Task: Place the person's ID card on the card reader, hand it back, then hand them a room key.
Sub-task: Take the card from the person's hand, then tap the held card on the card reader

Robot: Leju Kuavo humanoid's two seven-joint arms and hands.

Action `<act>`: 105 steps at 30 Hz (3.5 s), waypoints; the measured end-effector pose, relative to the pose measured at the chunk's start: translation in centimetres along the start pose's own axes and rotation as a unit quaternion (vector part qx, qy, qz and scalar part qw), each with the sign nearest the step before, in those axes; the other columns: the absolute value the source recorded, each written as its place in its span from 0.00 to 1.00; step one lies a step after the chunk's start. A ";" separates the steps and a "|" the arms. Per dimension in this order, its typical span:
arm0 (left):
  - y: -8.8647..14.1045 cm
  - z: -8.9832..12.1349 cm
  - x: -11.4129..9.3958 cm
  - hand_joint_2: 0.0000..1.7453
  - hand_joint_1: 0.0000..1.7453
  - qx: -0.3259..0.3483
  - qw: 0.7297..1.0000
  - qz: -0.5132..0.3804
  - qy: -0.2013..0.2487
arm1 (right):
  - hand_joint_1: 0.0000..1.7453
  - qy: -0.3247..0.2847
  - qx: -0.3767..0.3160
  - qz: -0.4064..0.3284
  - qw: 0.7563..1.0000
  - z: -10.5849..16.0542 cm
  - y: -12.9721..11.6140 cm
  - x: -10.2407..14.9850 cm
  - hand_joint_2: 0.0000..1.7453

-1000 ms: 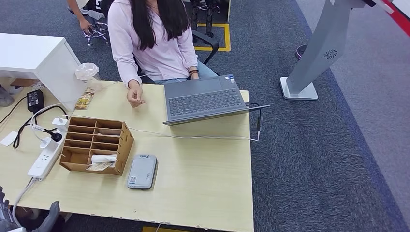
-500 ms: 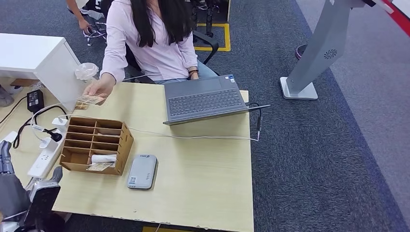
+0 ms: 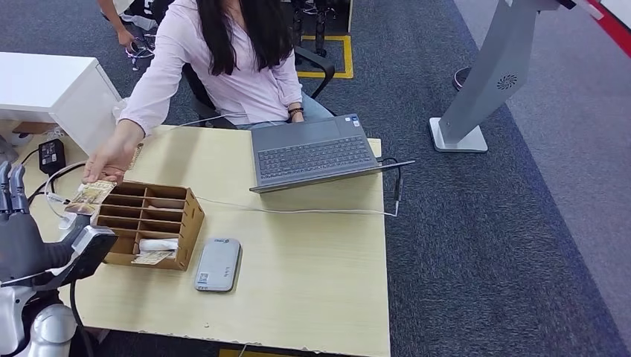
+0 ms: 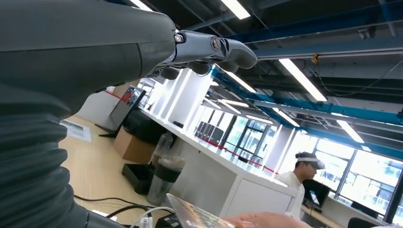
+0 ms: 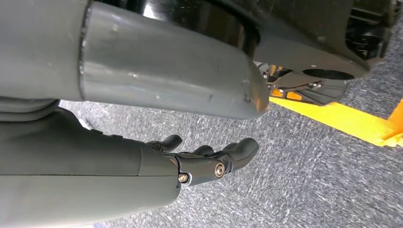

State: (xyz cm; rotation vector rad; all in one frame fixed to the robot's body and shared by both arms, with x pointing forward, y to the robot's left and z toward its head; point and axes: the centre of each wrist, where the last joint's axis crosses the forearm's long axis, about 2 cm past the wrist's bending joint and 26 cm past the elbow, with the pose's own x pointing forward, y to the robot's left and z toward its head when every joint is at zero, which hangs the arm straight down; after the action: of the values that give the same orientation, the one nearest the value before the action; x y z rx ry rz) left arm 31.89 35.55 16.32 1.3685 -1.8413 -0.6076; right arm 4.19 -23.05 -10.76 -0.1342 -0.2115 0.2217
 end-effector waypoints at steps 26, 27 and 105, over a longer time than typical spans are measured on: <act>1.9 -8.4 0.4 1.00 0.00 0.099 0.961 -0.240 -0.098 | 0.00 -0.002 0.006 0.101 0.995 -0.2 -0.8 0.4 0.00; 1.9 -8.5 0.5 1.00 0.00 0.099 0.961 -0.240 -0.099 | 0.00 -0.002 0.006 0.103 0.995 -0.2 -0.8 0.4 0.00; -5.3 7.9 17.4 1.00 1.00 -0.109 0.965 -0.048 -0.235 | 0.00 0.019 -0.007 0.086 0.996 -0.2 -1.0 0.1 0.00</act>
State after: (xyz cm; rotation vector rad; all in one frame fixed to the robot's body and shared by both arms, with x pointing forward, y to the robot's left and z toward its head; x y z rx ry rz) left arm 26.23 16.90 12.57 1.2414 -2.0011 -1.2343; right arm 4.51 -24.03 -10.83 -0.1709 -0.1637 0.3897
